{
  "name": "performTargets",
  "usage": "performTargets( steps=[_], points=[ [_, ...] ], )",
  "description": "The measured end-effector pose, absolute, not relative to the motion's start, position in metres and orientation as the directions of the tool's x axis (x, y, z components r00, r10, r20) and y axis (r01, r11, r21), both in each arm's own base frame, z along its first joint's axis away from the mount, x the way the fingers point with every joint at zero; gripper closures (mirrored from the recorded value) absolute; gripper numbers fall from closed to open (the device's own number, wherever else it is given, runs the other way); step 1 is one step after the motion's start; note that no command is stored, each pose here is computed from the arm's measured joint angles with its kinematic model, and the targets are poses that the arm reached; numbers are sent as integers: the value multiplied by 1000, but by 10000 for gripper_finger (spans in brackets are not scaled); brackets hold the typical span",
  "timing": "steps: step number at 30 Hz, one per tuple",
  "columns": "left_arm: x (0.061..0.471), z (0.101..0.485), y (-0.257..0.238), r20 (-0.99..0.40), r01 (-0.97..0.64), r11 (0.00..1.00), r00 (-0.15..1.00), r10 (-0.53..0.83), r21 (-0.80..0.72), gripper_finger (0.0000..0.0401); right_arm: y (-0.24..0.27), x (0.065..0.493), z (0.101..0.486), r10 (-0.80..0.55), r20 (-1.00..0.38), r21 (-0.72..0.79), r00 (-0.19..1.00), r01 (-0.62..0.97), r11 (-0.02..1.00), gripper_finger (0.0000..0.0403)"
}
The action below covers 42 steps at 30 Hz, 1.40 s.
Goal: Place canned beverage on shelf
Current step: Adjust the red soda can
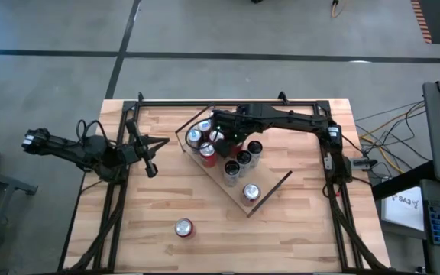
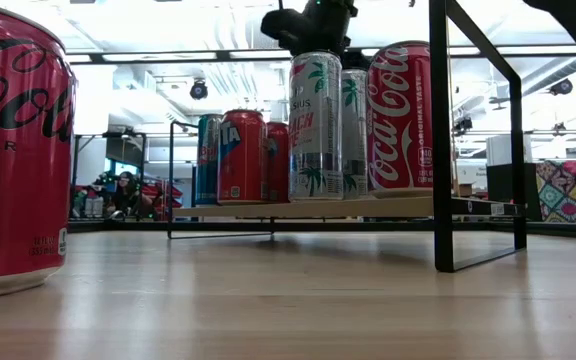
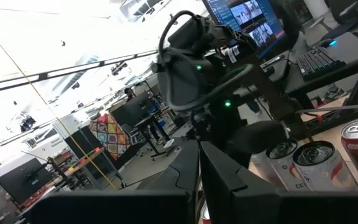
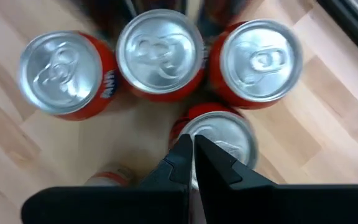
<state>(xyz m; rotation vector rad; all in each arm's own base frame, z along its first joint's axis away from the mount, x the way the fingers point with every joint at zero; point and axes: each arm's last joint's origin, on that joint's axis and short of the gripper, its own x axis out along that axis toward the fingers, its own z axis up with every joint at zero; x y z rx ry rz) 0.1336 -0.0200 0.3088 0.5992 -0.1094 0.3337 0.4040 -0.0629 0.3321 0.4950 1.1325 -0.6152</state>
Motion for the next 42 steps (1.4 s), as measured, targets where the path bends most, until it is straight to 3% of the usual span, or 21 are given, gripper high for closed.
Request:
performTargets(
  steps=[14,30,42],
  points=[
    [134,309,-20,195,-338,773,941,276,537,401,-108,377,335,-199,-972,-28,126,776,630,394],
    [134,309,-20,195,-338,767,941,276,545,401,-117,379,319,-218,-971,-62,100,773,632,394],
    [134,309,-20,195,-338,767,941,277,545,401,-104,392,308,-155,-970,38,185,749,661,394]
  ],
)
